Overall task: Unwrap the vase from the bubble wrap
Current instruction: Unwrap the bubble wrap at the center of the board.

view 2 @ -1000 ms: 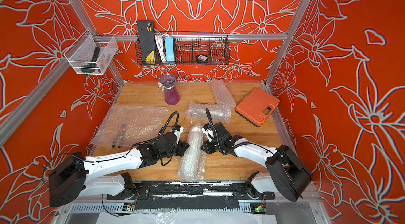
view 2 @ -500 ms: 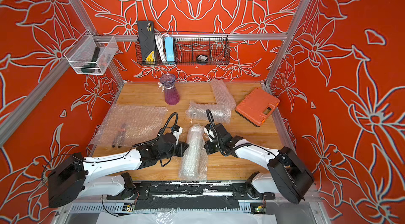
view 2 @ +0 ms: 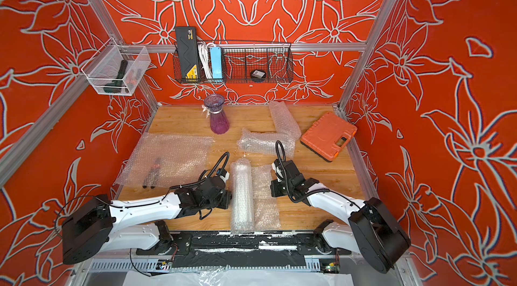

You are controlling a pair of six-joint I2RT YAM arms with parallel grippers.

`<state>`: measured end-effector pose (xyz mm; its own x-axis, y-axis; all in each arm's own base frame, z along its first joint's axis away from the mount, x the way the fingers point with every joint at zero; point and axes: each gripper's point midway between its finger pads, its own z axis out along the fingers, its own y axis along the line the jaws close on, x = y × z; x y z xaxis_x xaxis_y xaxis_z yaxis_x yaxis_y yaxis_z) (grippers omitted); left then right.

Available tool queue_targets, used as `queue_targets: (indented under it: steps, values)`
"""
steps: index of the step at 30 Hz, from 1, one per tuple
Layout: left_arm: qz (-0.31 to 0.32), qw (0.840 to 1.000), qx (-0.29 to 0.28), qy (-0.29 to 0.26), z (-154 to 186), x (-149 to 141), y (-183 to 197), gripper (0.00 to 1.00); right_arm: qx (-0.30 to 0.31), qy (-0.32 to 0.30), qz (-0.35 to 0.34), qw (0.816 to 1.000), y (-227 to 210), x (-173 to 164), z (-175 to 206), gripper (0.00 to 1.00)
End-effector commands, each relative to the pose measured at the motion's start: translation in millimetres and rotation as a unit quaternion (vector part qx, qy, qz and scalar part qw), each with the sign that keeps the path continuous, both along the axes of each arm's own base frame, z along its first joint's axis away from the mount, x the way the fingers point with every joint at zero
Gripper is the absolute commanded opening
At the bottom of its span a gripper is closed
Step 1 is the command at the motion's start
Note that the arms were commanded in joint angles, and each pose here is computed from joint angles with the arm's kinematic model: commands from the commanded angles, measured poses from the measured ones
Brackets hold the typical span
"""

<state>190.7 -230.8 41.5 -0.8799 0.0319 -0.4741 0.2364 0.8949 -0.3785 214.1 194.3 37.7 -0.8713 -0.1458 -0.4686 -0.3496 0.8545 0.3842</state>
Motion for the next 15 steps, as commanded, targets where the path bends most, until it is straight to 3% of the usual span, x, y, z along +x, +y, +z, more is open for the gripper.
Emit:
queue_targets:
  steps: [1, 4, 6, 8, 11, 15]
  values:
    - [-0.012, 1.000, 0.010, -0.008, 11, 0, 0, 0.04, -0.009, -0.004, -0.015, 1.000, -6, 3, 2, 0.06]
    - [-0.023, 1.000, 0.000, -0.012, 23, 1, -6, 0.28, -0.010, -0.010, -0.012, 1.000, -8, 2, 8, 0.15]
    - [-0.026, 0.999, -0.004, -0.023, 36, 5, -8, 0.56, -0.010, -0.021, -0.012, 1.000, -10, 2, 15, 0.24]
    - [-0.030, 0.999, -0.001, -0.044, 55, 12, -8, 0.74, -0.014, -0.032, -0.012, 0.999, -13, 2, 21, 0.35]
    - [-0.047, 0.995, 0.017, -0.081, 91, 18, -14, 0.78, -0.030, -0.049, -0.010, 0.998, -20, 2, 33, 0.50]
    - [-0.093, 0.990, 0.015, -0.109, 127, 8, -53, 0.78, -0.052, -0.076, -0.015, 0.996, -33, 1, 49, 0.58]
